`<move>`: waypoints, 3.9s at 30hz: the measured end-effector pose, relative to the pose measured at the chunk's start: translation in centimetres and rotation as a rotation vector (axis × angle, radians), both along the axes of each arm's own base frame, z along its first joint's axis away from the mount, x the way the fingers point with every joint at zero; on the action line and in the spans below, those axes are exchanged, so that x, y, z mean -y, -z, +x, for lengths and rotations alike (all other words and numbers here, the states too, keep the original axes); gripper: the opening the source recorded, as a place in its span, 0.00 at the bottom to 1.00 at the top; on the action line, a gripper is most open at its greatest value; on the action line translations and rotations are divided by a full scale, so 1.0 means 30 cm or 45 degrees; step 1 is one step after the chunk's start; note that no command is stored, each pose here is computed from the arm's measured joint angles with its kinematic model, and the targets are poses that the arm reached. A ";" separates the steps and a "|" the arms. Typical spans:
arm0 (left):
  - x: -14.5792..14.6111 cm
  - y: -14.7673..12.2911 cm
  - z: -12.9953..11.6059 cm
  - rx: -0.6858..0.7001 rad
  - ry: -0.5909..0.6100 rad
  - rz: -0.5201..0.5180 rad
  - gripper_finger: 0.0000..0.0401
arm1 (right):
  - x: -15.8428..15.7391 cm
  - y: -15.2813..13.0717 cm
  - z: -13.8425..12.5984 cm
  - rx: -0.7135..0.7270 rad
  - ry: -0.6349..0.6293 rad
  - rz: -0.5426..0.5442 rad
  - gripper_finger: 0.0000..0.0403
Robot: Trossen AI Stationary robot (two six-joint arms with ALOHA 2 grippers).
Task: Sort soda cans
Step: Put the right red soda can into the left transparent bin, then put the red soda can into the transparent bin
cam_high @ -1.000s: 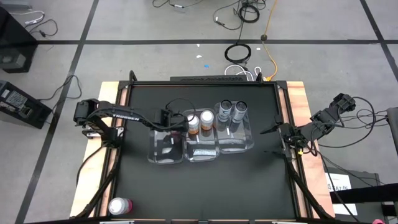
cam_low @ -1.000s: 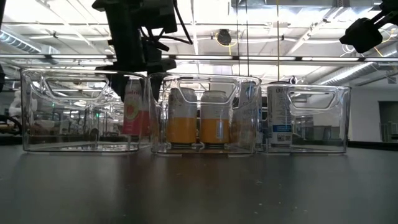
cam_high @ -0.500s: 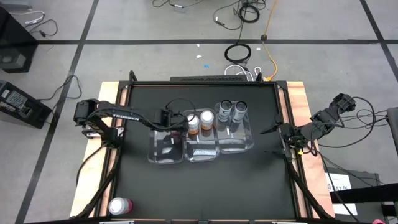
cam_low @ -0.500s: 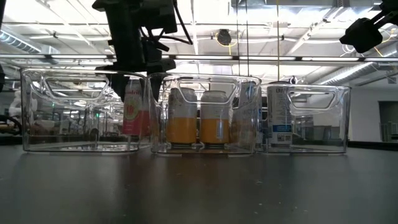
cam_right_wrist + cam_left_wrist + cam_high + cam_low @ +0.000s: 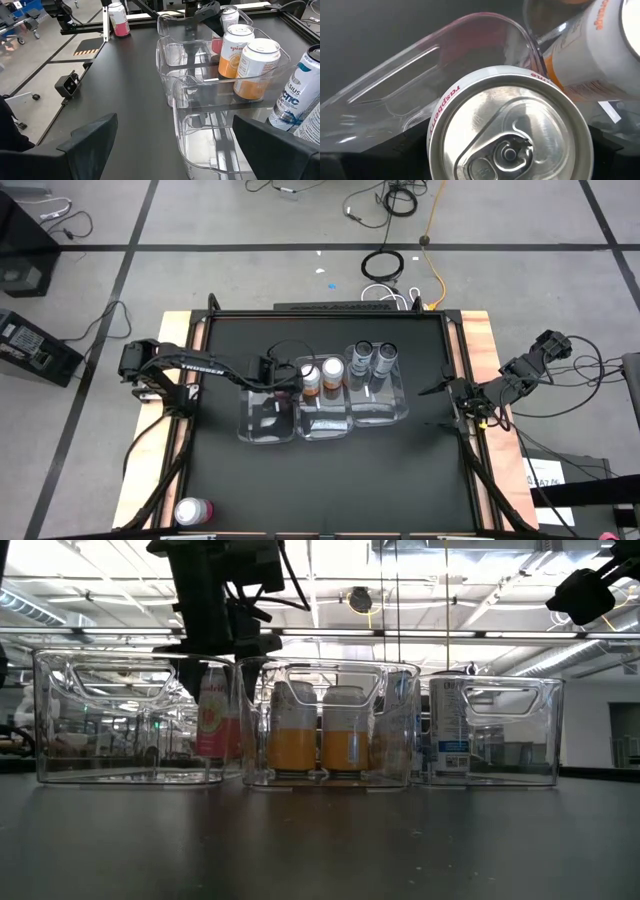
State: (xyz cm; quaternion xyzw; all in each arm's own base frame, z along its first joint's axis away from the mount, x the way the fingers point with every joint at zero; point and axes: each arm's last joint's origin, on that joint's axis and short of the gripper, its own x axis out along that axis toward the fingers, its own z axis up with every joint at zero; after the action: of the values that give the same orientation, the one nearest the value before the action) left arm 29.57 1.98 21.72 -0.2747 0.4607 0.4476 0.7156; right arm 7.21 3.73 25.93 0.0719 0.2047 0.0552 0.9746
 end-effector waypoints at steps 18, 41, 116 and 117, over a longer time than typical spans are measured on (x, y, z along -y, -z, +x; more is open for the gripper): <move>-0.001 0.032 0.003 0.034 -0.012 0.005 0.85 | 0.000 0.000 0.000 0.001 0.000 -0.002 0.97; 0.003 0.066 -0.012 0.007 0.056 -0.068 0.99 | 0.000 0.000 0.000 0.001 0.000 0.001 0.97; 0.626 -0.333 -0.440 0.041 0.207 -0.624 0.96 | -0.005 -0.001 -0.001 -0.012 -0.060 0.030 0.97; 0.626 -0.333 -0.440 0.043 0.207 -0.625 0.96 | -0.005 -0.001 -0.001 -0.012 -0.059 0.032 0.97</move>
State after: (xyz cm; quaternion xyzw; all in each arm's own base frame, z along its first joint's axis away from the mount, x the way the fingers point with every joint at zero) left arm 16.37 -16.80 31.71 -0.4096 0.5640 0.2589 0.6687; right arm 7.18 3.89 25.96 0.0796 0.2102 0.0799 0.9711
